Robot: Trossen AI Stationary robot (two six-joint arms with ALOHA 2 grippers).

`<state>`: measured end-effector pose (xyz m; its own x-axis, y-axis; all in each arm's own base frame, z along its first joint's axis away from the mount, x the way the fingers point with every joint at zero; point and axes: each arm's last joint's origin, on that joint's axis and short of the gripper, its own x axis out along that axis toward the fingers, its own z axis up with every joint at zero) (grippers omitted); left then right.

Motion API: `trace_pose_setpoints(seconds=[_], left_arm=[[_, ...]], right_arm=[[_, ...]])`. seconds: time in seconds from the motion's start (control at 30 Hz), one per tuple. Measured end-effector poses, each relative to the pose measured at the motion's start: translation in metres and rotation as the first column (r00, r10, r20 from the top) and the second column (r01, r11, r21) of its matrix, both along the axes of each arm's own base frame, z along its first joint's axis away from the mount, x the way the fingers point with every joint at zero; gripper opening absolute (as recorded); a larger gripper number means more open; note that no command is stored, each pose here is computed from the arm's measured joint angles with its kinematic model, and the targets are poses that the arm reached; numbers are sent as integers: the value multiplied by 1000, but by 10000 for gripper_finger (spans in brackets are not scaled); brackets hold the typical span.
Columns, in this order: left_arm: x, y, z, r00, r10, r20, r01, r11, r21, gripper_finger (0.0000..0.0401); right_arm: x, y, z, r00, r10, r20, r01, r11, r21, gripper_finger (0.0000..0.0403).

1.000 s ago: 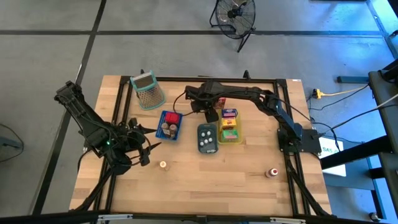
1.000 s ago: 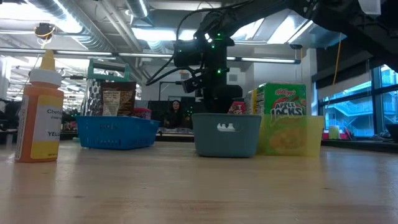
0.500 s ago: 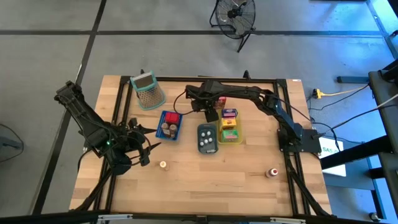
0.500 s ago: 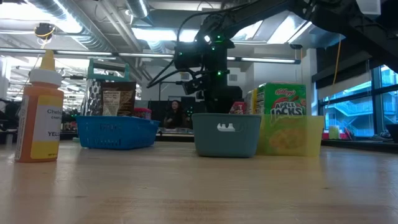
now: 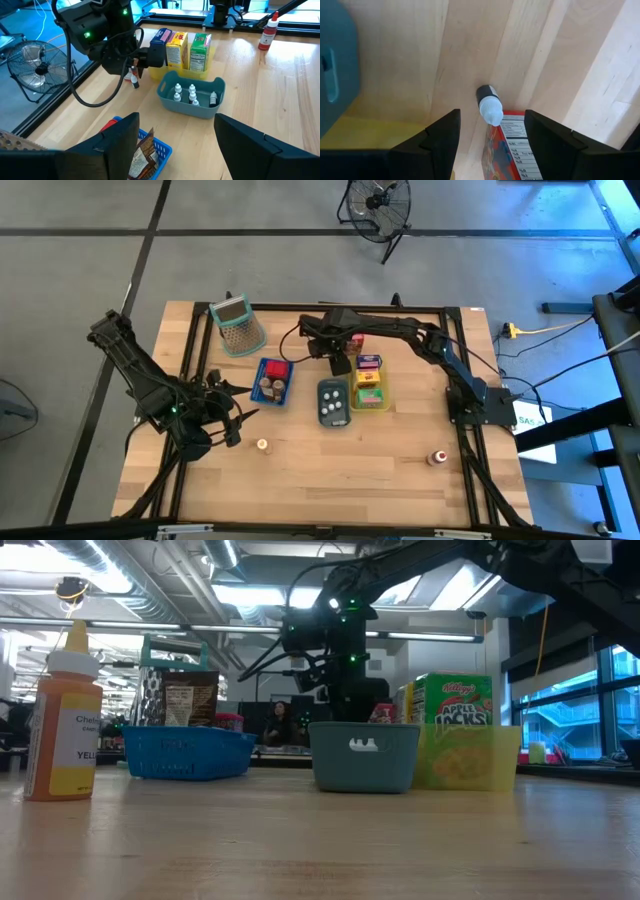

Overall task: Pick & Place Kitchen Items
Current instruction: Put the small black food coloring into the green bin

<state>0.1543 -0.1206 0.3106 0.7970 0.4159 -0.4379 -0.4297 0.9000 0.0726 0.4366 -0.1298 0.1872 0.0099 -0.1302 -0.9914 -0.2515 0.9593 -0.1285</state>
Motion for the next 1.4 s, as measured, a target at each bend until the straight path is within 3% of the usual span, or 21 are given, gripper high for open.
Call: trace_pose_setpoints(seconds=[1.4], left_arm=[[0, 0, 0, 1000, -4, -4, 4, 1000, -5, 253]], right_arm=[[-2, -1, 0, 999, -33, -4, 33, 999, 33, 222]])
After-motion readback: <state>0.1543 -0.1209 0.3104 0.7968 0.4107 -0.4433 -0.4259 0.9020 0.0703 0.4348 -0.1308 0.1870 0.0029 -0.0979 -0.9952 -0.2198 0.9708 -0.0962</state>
